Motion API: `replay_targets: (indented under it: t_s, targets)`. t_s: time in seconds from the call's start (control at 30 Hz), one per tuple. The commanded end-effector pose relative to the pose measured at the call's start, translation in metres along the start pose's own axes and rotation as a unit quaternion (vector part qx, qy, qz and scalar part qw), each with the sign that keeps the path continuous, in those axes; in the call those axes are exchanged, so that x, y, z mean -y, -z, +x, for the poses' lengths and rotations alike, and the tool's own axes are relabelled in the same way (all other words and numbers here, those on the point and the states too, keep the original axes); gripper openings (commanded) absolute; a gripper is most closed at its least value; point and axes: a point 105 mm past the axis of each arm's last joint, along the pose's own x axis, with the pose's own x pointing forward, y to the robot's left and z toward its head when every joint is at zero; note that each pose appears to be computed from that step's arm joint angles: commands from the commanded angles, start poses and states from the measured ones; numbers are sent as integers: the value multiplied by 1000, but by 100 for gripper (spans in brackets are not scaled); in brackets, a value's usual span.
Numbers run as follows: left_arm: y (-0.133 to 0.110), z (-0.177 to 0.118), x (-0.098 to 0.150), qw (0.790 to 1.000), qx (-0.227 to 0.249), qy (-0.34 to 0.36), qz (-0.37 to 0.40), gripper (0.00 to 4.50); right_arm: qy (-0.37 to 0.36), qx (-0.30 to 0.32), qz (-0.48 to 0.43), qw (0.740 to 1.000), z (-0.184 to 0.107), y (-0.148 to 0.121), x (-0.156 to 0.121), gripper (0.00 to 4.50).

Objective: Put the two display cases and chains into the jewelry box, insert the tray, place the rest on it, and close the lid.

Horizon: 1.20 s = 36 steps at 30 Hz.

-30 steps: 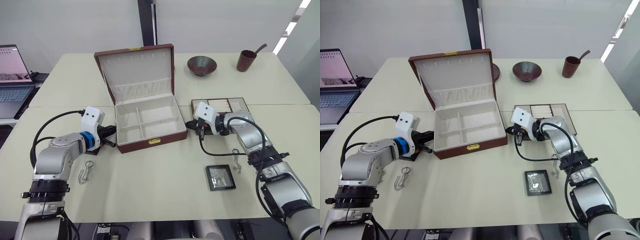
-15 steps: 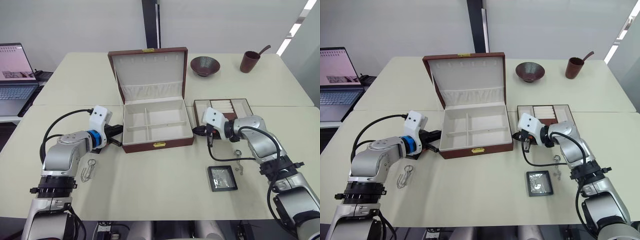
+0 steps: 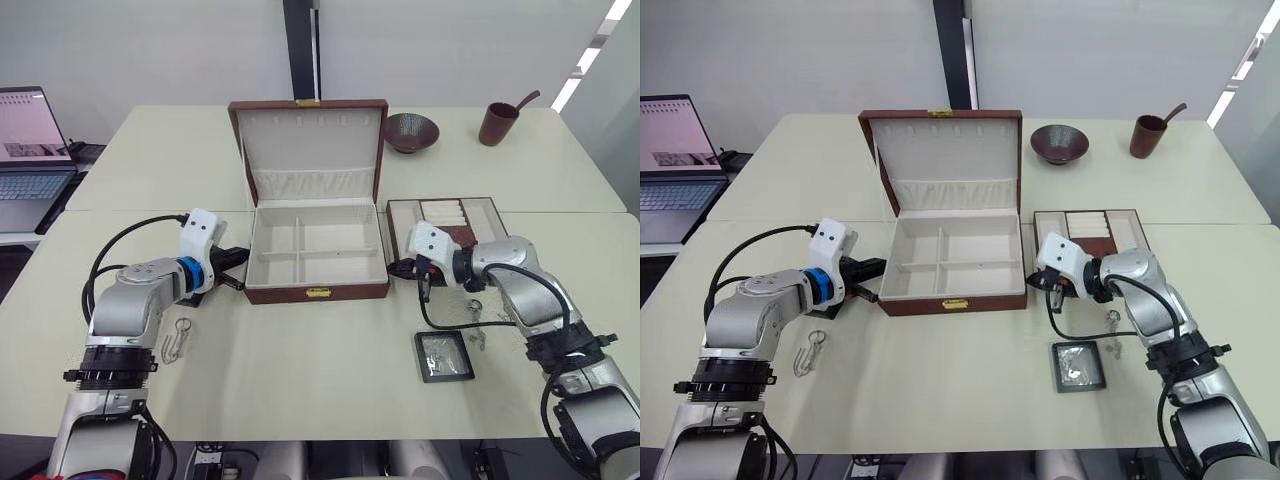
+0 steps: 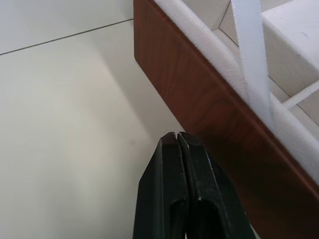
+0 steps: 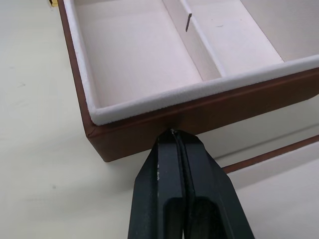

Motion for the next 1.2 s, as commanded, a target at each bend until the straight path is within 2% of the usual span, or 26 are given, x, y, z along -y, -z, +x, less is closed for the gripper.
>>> replay_targets:
  t_s: [0.03,0.43,0.63,0.9,1.07,1.2]
  targets:
    - [-12,8,21,999,25,44,6,0,-74,51,-32,995,13,-28,-29,1]
    - [-15,16,33,997,31,66,5,0,-78,45,-29,996,10,-26,-31,1]
    - [-12,7,17,999,27,36,12,0,-48,44,-18,998,7,-23,-21,1]
    - [-9,-18,-13,999,25,-18,18,0,-3,50,32,998,-12,-16,-13,1]
    - [-5,-28,-17,999,24,-24,15,0,41,38,24,998,-26,-7,1,1]
    - [5,-30,-5,1000,16,-6,6,0,34,43,25,998,-29,-8,1,1]
